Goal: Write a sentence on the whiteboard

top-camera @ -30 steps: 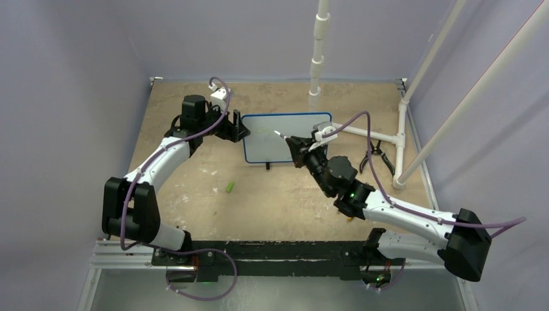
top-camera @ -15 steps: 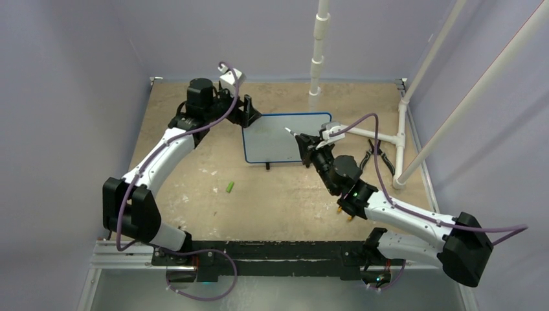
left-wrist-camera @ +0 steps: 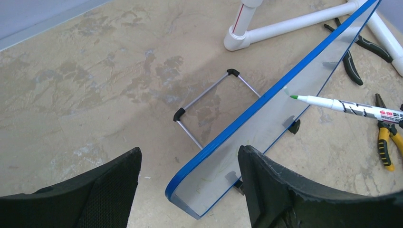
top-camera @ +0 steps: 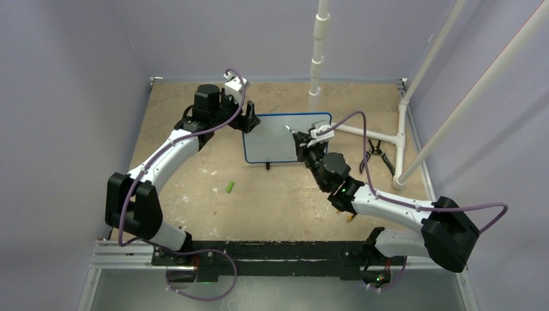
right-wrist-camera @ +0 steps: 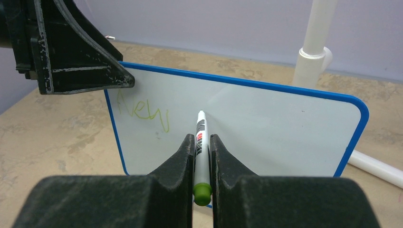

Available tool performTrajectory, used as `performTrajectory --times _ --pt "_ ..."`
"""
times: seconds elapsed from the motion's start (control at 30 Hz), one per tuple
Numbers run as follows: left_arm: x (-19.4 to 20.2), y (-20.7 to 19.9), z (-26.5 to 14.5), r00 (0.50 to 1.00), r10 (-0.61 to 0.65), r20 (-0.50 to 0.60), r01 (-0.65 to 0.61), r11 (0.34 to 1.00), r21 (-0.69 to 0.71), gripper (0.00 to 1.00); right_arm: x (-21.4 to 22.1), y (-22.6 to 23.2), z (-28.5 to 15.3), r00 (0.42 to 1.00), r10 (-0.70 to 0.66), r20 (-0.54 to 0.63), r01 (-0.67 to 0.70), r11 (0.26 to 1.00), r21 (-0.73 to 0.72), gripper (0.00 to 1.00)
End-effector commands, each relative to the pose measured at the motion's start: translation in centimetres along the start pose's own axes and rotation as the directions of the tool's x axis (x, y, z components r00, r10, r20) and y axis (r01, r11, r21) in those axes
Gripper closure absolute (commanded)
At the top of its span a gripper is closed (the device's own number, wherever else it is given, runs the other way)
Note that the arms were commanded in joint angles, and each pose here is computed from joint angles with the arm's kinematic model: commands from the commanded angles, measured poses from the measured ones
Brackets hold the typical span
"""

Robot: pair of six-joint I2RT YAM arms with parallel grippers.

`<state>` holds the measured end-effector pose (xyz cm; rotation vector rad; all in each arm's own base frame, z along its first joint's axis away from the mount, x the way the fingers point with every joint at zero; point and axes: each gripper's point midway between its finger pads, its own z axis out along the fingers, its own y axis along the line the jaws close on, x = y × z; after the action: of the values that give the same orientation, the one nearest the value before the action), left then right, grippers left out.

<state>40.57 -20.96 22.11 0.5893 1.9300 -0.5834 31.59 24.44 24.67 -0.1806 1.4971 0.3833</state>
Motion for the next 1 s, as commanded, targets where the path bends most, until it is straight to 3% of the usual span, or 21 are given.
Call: performTrajectory --times 0.0,0.23,0.5,0.97 --pt "-1.0 0.3 -0.4 0.998 0.038 0.044 -0.037 0.999 -0.022 0.27 -2.3 -0.1 1.5 0.997 0.005 0.077 -0.007 0.999 0.033 1.0" --pt "-1.1 0.5 -0.7 0.998 0.034 0.05 -0.032 0.999 -0.036 0.28 -1.9 -0.7 1.1 0.995 0.013 0.096 -0.018 0.999 0.049 1.0" --pt "-0.9 1.1 -1.2 0.998 0.035 0.048 -0.032 0.997 -0.066 0.31 -2.5 0.0 -0.3 0.992 0.028 0.126 -0.024 0.999 -0.032 1.0" --pt "-0.3 0.9 -0.9 0.999 0.021 0.035 -0.019 0.999 -0.048 0.53 -0.2 1.4 0.5 0.998 -0.026 0.061 0.031 0.997 -0.077 1.0"
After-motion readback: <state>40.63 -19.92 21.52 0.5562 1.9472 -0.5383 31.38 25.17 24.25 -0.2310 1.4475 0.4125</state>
